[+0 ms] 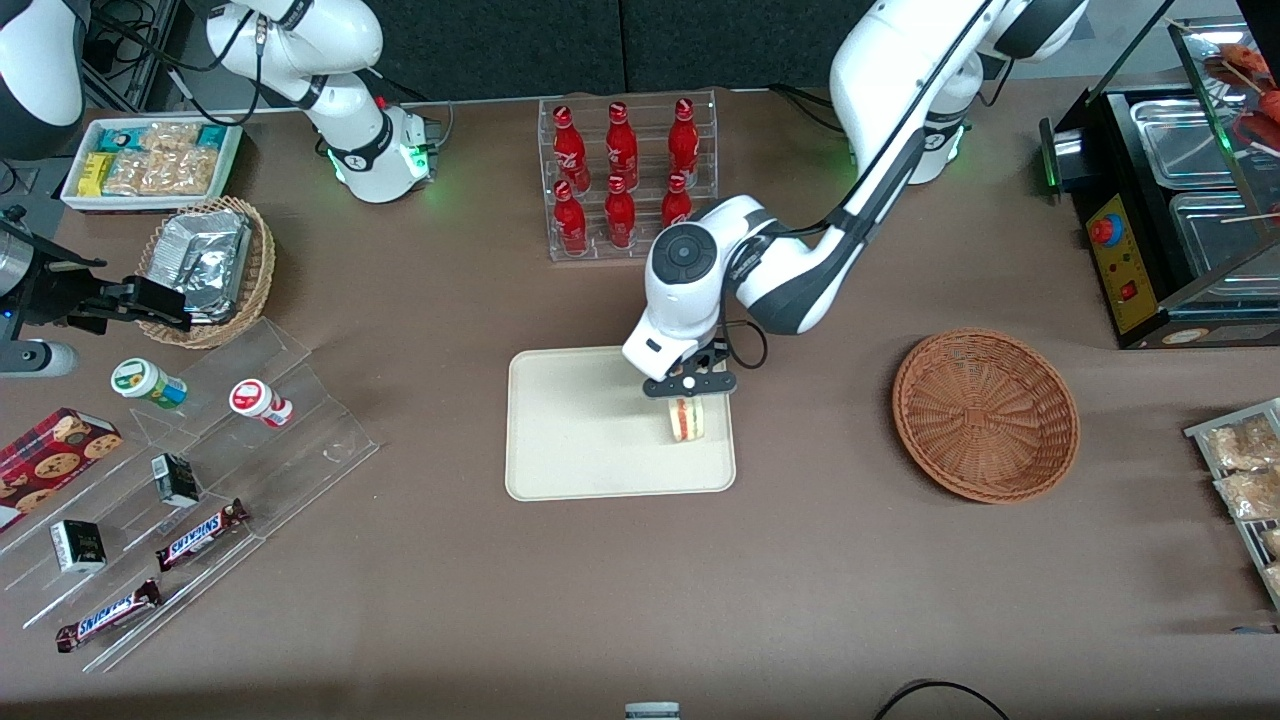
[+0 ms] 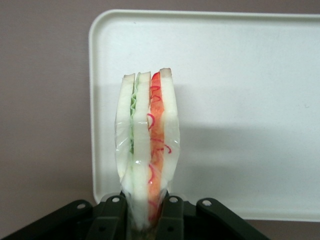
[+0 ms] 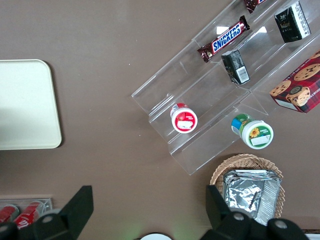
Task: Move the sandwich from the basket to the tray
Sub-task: 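Lower the sandwich onto the tray and open the left gripper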
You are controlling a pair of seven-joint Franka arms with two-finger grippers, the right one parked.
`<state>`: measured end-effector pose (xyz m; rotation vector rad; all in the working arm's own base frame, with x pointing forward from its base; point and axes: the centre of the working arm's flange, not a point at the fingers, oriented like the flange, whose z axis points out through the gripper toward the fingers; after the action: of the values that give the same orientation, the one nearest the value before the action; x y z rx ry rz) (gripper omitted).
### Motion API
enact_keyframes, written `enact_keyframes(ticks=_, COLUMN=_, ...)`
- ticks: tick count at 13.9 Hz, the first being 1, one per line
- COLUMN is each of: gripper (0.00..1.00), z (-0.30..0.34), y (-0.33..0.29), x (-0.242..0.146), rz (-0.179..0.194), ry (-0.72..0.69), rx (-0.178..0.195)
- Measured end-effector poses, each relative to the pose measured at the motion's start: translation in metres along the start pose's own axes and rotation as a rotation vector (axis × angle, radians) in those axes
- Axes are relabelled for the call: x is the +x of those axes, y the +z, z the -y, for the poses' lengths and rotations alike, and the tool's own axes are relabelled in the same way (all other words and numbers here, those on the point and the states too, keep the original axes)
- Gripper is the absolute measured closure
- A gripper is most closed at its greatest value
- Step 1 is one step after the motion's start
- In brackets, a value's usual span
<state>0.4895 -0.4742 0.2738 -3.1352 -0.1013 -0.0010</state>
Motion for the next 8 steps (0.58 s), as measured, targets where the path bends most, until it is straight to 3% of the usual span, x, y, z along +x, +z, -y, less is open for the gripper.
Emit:
enact_keyframes(ticks=2, gripper=0.81, z=-0.008, y=0.017, x=-0.005, rz=-0.003, ry=0.011, rx=-0.013)
enact_keyframes(ticks=6, gripper=0.83, z=-0.018, y=0.041, x=-0.015, rz=-0.013, ry=0.036, rx=0.002)
enact_keyframes(ticks=8, gripper=0.79, z=-0.020, y=0.041, x=-0.015, rz=-0.018, ry=0.037, rx=0.000)
